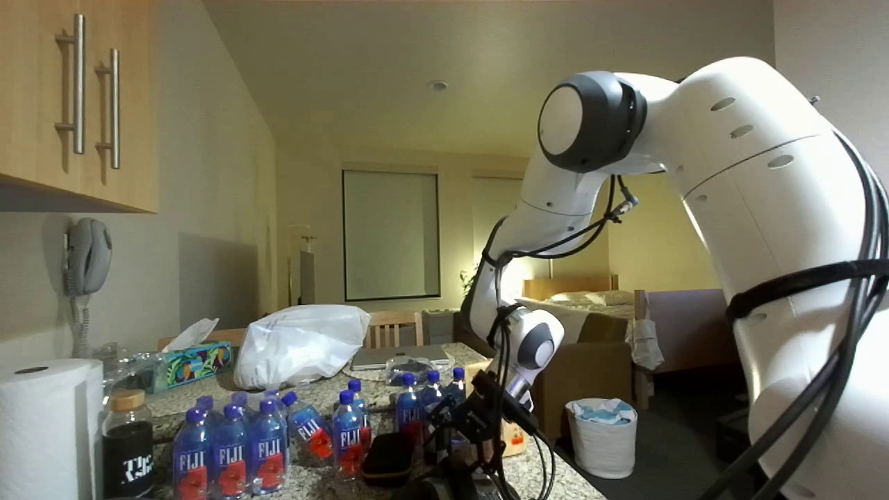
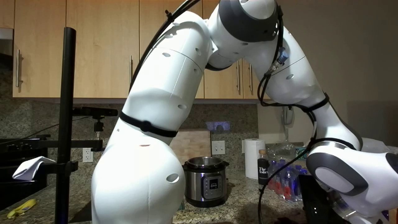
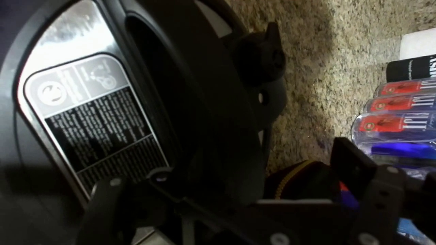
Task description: Pick up the lid and put it on the cooker
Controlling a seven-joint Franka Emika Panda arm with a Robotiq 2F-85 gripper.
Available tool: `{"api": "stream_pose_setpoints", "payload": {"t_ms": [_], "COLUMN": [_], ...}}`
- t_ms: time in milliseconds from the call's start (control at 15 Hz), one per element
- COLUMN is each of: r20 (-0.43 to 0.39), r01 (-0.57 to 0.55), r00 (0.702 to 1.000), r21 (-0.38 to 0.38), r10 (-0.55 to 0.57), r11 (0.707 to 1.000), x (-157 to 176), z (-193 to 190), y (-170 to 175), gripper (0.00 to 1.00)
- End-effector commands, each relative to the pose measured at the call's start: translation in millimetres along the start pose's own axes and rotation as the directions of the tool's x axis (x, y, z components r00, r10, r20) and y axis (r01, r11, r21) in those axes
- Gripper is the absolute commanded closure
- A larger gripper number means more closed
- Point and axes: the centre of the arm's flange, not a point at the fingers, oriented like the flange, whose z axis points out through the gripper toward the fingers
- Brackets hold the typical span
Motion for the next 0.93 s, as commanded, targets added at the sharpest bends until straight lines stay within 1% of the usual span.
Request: {"api": "stream_pose_setpoints", "payload": {"t_ms": [0, 133, 333, 467, 733, 800, 867], "r20": [0.003, -0.005, -0.018, -0.029, -0.019, -0.017, -0.019], "r01": [0.026, 0.034, 0.065, 0.097, 0.141, 0.156, 0.171], "r00": [1.000, 0.999, 0.998, 0.995, 0.990, 0.988, 0.985], "r21": [0.081, 0.152, 0.197, 0.197, 0.191, 0.191, 0.191], "r10": [-0.026, -0.034, -0.063, -0.093, -0.140, -0.155, -0.171], "r11": [0.996, 0.988, 0.978, 0.976, 0.971, 0.969, 0.967], "x": [-21.1, -28.6, -40.2, -47.7, -56.0, -57.6, -58.7], "z": [5.1, 7.5, 10.6, 9.9, 23.5, 26.9, 29.4], "y": [17.3, 20.0, 20.2, 15.8, 11.5, 10.8, 11.0], "gripper": [0.00, 0.00, 0.00, 0.00, 0.00, 0.25, 0.27]}}
